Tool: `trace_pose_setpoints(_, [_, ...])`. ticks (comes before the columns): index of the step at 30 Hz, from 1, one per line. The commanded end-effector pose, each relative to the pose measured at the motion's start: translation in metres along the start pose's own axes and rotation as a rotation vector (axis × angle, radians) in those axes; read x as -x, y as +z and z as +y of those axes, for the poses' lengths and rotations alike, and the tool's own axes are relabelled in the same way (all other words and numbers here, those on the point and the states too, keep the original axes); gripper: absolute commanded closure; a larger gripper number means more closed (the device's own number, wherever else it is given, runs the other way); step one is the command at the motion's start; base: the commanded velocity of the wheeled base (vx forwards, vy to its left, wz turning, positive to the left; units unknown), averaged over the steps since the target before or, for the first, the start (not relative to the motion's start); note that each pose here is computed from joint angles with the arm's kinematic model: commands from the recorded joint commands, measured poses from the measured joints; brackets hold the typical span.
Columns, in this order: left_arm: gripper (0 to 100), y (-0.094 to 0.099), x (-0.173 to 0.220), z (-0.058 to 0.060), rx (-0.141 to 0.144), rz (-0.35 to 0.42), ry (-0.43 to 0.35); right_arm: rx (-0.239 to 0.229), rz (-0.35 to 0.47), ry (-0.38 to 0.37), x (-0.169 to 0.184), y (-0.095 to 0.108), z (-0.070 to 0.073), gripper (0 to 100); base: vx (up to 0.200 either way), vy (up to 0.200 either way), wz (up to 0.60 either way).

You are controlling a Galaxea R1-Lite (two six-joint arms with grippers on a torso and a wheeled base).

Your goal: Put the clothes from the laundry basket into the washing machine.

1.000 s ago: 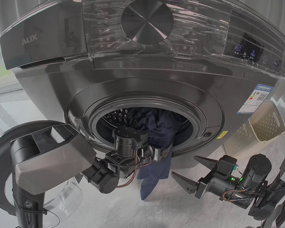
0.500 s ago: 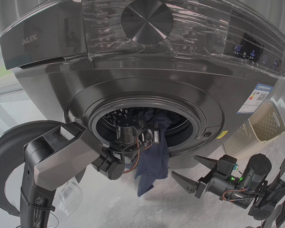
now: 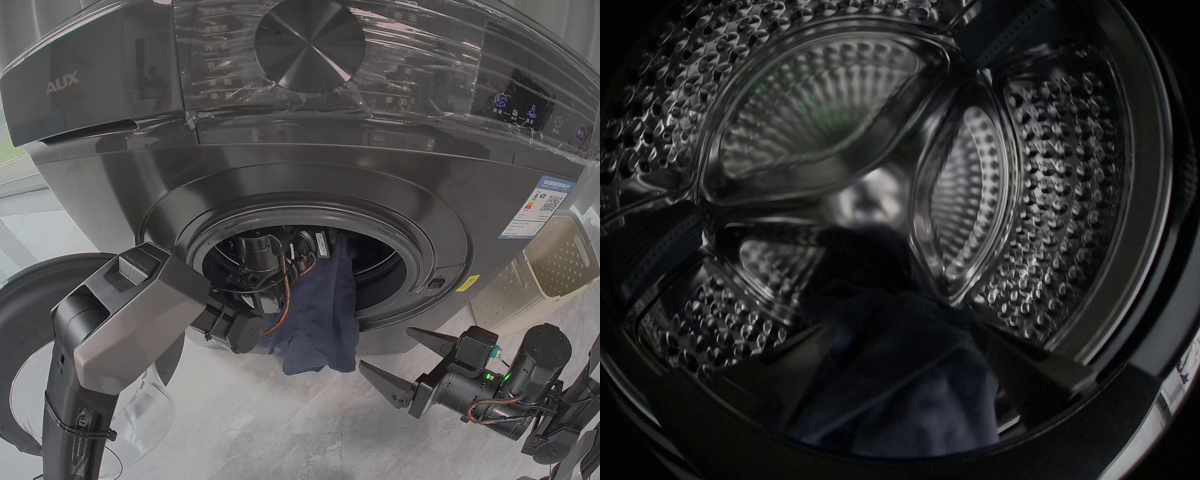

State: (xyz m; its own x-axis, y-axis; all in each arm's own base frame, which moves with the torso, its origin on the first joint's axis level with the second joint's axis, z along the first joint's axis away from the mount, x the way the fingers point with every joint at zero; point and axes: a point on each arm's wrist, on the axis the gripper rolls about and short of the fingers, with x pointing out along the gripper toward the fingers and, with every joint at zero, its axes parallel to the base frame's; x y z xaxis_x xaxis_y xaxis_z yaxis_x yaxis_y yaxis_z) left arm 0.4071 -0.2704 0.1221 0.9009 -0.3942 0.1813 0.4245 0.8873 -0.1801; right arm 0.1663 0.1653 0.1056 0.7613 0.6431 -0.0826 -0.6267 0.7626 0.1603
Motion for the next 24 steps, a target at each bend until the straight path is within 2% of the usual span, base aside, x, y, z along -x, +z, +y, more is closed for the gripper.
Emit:
trace_pose_setpoints(1, [0, -0.003, 0.021, -0.003, -0.010, 0.082, -0.005, 0.001, 0.006, 0.000, 0.000, -0.001, 0.000, 0, 0.000, 0.000, 0.00])
trace_pose_setpoints(4, [0, -0.012, 0.056, -0.012, -0.030, 0.212, -0.045, 0.001, 0.006, 0.000, 0.000, -0.001, 0.000, 0, 0.000, 0.000, 0.00])
trace_pose_setpoints(5, [0, -0.012, 0.056, -0.012, -0.030, 0.212, -0.045, 0.001, 0.006, 0.000, 0.000, -0.001, 0.000, 0, 0.000, 0.000, 0.00])
trace_pose_setpoints(6, [0, -0.016, 0.075, -0.015, -0.042, 0.291, -0.076, 0.001, 0.006, 0.000, 0.000, -0.001, 0.000, 0, 0.000, 0.000, 0.00])
trace_pose_setpoints(7, [0, -0.018, 0.081, -0.015, -0.044, 0.320, -0.094, 0.001, 0.008, 0.000, -0.001, -0.002, 0.000, 0, 0.000, 0.000, 0.00])
trace_pose_setpoints(12, [0, -0.029, 0.084, -0.013, -0.047, 0.357, -0.115, 0.000, 0.016, 0.003, -0.002, -0.004, 0.001, 0, 0.000, 0.000, 0.00])
trace_pose_setpoints(19, [0, -0.064, 0.074, 0.001, -0.061, 0.415, -0.095, 0.001, 0.016, 0.004, -0.002, -0.004, 0.001, 0, 0.000, 0.000, 0.00])
trace_pose_setpoints(20, [100, -0.069, 0.072, 0.004, -0.070, 0.419, -0.094, 0.001, 0.018, 0.004, -0.002, -0.004, 0.001, 0, 0.000, 0.000, 0.00])
trace_pose_setpoints(24, [100, -0.068, 0.063, 0.003, -0.065, 0.386, -0.096, 0.001, 0.018, 0.004, -0.002, -0.004, 0.001, 0, 0.000, 0.000, 0.00])
